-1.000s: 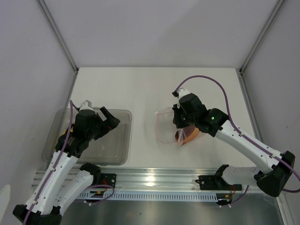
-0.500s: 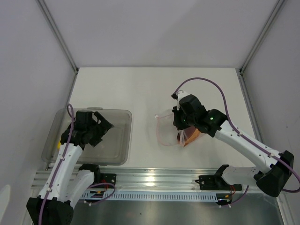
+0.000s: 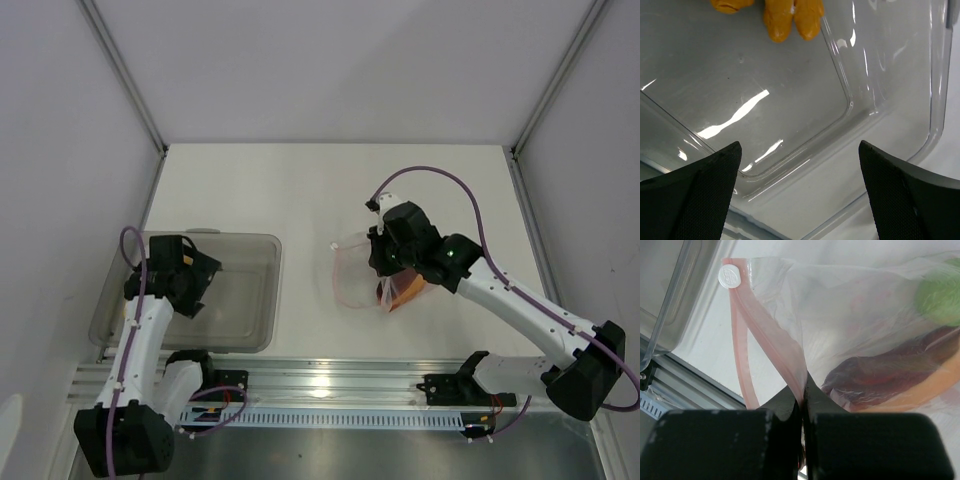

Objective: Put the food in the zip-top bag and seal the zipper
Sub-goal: Pick up the fake fruit from the bin.

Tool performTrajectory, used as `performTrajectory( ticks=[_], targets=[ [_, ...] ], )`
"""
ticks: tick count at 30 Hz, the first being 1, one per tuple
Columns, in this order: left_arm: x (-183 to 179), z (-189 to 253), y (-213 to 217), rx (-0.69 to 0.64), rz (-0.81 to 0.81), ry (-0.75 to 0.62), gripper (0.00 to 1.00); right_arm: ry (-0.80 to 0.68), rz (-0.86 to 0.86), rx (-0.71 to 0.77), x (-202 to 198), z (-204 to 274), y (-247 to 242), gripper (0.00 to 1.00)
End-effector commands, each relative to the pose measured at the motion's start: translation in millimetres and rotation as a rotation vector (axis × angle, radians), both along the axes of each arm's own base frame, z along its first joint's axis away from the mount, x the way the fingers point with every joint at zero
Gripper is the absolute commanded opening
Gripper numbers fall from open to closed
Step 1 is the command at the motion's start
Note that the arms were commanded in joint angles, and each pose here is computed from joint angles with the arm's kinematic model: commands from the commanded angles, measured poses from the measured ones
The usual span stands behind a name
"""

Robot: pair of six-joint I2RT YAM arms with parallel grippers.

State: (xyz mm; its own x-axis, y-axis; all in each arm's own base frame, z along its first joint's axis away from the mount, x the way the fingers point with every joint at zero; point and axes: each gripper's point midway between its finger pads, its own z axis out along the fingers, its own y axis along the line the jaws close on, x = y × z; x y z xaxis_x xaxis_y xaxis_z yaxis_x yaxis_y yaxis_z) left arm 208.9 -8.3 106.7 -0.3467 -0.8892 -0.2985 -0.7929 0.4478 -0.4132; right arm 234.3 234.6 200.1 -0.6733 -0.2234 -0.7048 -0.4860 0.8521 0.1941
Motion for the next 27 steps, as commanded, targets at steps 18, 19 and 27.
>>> performTrajectory(
  ticks=[18, 19, 27],
  targets=[
    [-13.5, -24.5, 92.9, 0.025, 0.559, 0.148, 0.99, -0.036, 0.060, 0.014, 1.1, -2.7, 5.0, 0.00],
    [-15.0, -23.6, 101.0, 0.013, 0.604, 0.142, 0.99, -0.035, 0.059, 0.015, 1.4, -2.9, 5.4, 0.00],
    [-19.7, -20.8, 131.9, 0.019, 0.816, 0.081, 0.97, 0.041, 0.118, 0.061, -12.5, -8.4, 17.9, 0.00]
  ],
)
